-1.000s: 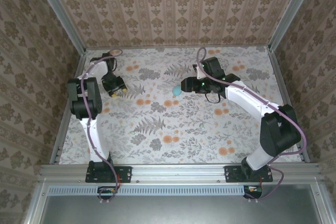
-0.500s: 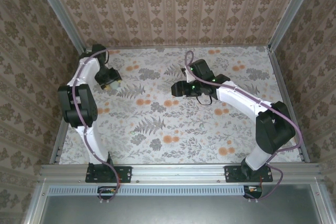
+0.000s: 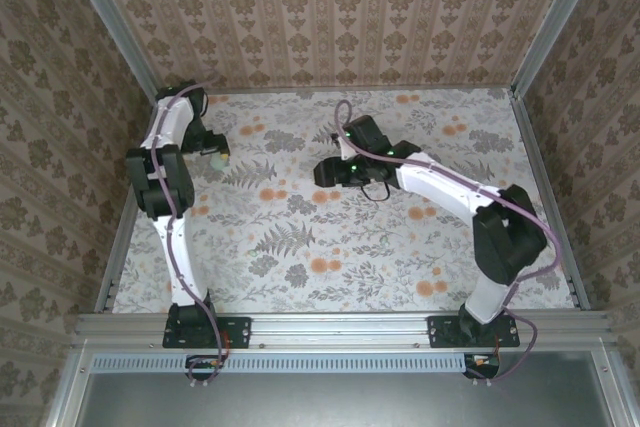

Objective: Insert wireless bluetooth earbuds into charging case

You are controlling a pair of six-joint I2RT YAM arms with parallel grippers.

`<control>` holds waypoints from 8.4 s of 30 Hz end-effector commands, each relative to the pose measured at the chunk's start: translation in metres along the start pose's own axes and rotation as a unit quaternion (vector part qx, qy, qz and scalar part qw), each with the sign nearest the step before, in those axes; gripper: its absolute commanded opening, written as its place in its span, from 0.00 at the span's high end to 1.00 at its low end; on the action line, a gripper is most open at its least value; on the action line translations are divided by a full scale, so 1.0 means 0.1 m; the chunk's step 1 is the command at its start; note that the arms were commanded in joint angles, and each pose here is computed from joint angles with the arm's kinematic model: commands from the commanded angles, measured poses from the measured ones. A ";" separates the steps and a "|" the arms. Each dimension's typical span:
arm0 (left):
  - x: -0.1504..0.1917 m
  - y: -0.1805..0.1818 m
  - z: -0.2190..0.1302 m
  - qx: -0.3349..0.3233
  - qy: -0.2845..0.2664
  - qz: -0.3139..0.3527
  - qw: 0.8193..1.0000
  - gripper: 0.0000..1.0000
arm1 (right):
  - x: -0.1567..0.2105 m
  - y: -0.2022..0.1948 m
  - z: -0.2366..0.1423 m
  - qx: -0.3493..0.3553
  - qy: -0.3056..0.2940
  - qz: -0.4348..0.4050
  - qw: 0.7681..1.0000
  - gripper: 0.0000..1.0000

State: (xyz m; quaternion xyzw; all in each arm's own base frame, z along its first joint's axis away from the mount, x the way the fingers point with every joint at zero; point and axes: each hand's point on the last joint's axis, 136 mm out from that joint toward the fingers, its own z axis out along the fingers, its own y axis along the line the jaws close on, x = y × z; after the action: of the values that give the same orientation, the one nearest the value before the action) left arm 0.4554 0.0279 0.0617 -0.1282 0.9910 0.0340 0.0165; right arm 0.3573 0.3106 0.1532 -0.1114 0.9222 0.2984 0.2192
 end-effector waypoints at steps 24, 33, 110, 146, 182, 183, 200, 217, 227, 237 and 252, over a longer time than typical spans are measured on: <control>0.11 -0.79 0.02 0.169 0.075 0.171 0.968 0.00 | 0.14 0.12 0.12 0.021 0.021 -0.011 1.000 0.36; 0.46 -1.13 0.11 0.126 0.113 0.235 0.957 0.00 | 0.17 0.09 0.02 0.029 0.015 -0.016 0.999 0.35; -0.08 -1.50 -0.09 0.024 -0.036 -0.018 0.999 0.00 | 0.32 -0.19 -0.36 0.056 -0.019 -0.011 0.998 0.35; -0.15 -1.55 0.06 0.054 -0.023 -0.014 0.998 0.20 | 0.30 -0.39 -0.61 0.031 -0.065 0.008 0.997 0.35; 0.32 -1.79 -0.16 0.112 0.009 0.045 0.993 0.49 | 0.22 -0.33 -0.82 0.026 -0.087 0.011 0.996 0.35; 0.36 -1.81 -0.19 0.114 0.008 0.049 0.992 0.49 | 0.21 -0.33 -0.82 0.026 -0.087 0.012 0.996 0.35; 1.01 -1.90 -0.53 0.118 -0.051 0.114 0.985 0.47 | 0.23 -0.32 -0.70 0.023 -0.055 0.032 0.998 0.35; 0.19 -1.91 -0.19 0.133 0.028 0.014 0.991 0.50 | 0.32 -0.40 -0.73 0.036 -0.059 0.040 0.997 0.35; 0.51 -2.05 0.00 0.145 0.077 0.034 0.986 0.50 | 0.29 -0.41 -0.82 0.035 -0.073 0.035 0.996 0.35; 1.06 -2.33 -0.11 0.137 0.063 0.103 0.983 0.51 | 0.33 -0.42 -0.78 0.032 -0.066 0.040 0.997 0.35; 1.83 -2.08 -0.42 0.157 0.004 0.131 0.979 0.43 | 0.60 -0.48 -0.44 0.060 -0.015 0.092 0.994 0.36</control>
State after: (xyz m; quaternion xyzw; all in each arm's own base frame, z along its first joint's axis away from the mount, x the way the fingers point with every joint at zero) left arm 0.3179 -0.2364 0.0661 0.0230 0.9926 -0.1181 -0.0149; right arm 0.3175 0.2395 0.1556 -0.0301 0.9271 0.2823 0.2447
